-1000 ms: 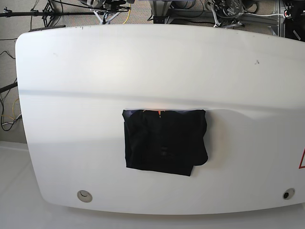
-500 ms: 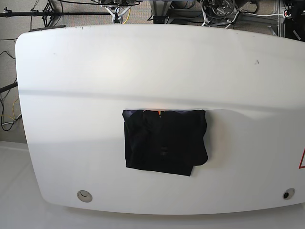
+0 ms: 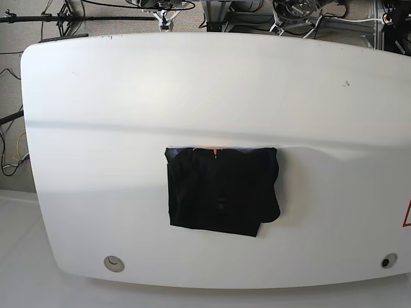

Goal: Fold the T-shirt properly

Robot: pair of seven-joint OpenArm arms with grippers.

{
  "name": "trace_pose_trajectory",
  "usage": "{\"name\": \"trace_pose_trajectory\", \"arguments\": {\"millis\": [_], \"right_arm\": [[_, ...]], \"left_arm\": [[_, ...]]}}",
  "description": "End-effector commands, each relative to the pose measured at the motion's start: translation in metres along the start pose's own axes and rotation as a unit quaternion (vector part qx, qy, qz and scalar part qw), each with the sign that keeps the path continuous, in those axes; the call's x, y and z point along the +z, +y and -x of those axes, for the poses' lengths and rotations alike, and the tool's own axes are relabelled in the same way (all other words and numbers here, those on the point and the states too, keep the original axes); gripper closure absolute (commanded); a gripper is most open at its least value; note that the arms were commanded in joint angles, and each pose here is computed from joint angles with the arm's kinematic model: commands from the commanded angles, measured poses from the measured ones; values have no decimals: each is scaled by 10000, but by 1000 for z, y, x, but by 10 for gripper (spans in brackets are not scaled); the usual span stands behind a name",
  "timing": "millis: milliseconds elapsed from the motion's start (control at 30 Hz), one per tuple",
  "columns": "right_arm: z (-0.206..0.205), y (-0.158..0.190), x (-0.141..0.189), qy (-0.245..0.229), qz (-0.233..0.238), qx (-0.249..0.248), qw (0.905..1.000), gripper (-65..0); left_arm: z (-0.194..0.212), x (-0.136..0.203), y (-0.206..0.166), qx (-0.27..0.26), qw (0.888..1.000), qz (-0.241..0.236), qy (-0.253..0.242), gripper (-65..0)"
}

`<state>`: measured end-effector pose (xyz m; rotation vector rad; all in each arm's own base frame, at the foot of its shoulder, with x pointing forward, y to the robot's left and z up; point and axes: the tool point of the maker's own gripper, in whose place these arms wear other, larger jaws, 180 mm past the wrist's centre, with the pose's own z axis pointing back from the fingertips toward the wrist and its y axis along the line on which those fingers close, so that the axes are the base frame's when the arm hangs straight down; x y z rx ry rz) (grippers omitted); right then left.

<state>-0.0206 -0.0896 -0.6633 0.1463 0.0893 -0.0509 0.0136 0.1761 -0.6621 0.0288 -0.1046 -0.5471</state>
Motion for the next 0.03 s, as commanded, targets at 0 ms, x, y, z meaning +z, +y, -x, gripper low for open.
{"name": "trace_pose_trajectory", "arguments": {"millis": [0], "right_arm": [[1,-3,0,13,21,-49,10000,0]], "left_arm": [[-2,0,8,-40,10000,-72,-26,0]]}}
